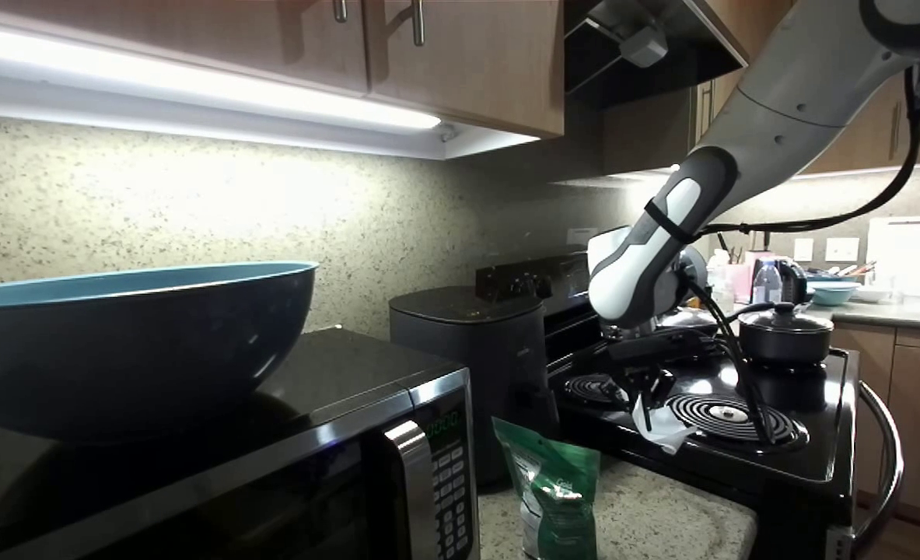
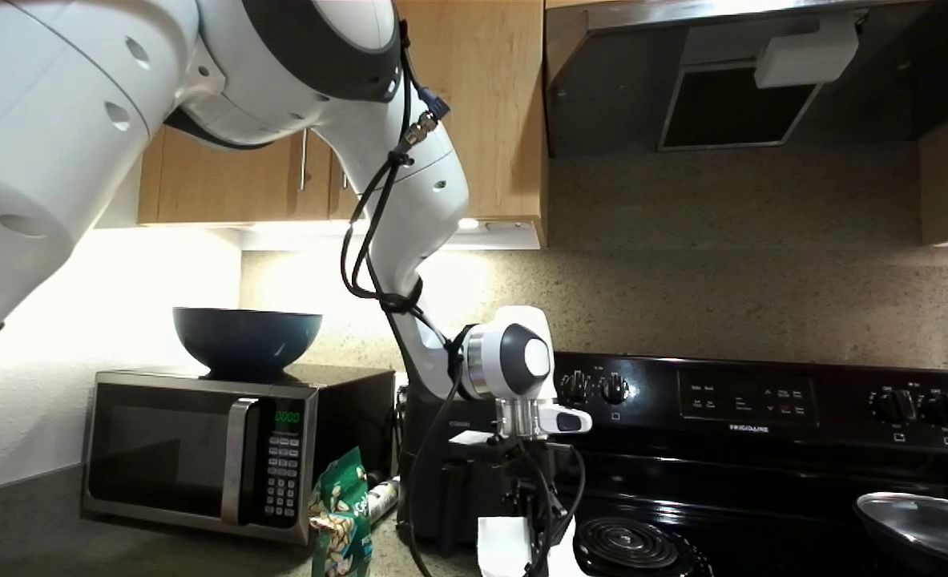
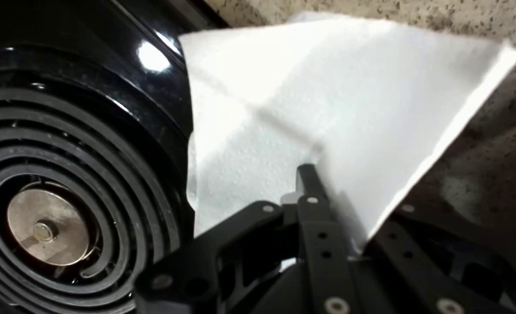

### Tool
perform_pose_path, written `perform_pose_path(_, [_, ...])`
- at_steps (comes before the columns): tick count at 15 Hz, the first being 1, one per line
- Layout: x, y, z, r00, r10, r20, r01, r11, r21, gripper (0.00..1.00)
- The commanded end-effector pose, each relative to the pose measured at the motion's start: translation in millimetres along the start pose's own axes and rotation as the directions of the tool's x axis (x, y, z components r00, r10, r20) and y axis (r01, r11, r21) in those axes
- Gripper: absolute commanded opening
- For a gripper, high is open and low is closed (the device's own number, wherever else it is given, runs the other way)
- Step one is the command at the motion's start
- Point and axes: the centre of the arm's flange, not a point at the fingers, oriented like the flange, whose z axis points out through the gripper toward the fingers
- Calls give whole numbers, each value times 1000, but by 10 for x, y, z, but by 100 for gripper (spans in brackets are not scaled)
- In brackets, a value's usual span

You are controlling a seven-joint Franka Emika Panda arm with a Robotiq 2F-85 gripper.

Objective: Pick up the wipe and clean the left part of the stove

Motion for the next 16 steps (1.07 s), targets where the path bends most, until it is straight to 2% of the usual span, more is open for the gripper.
perform_pose_path(1, [2,12,3,998,46,-31,-47,999,-21,8])
perform_pose_path(2, [49,82,23,988,126,-94,-131,991,-42,8])
perform_pose_path(4, [211,238,50,966,209,-154,-217,976,-35,8])
perform_pose_path(6, [352,408,106,932,289,-220,-304,952,-37,8])
perform_pose_path(9, [483,624,215,861,428,-274,-452,891,-31,8])
perform_pose_path(11, [562,712,226,800,511,-313,-541,841,-10,8])
perform_pose_path(13, [591,649,60,728,590,-349,-614,788,51,8])
perform_pose_path(15, [569,505,-166,662,657,-361,-653,742,152,8])
perform_pose_path(16, [571,417,-303,645,679,-351,-651,729,213,8])
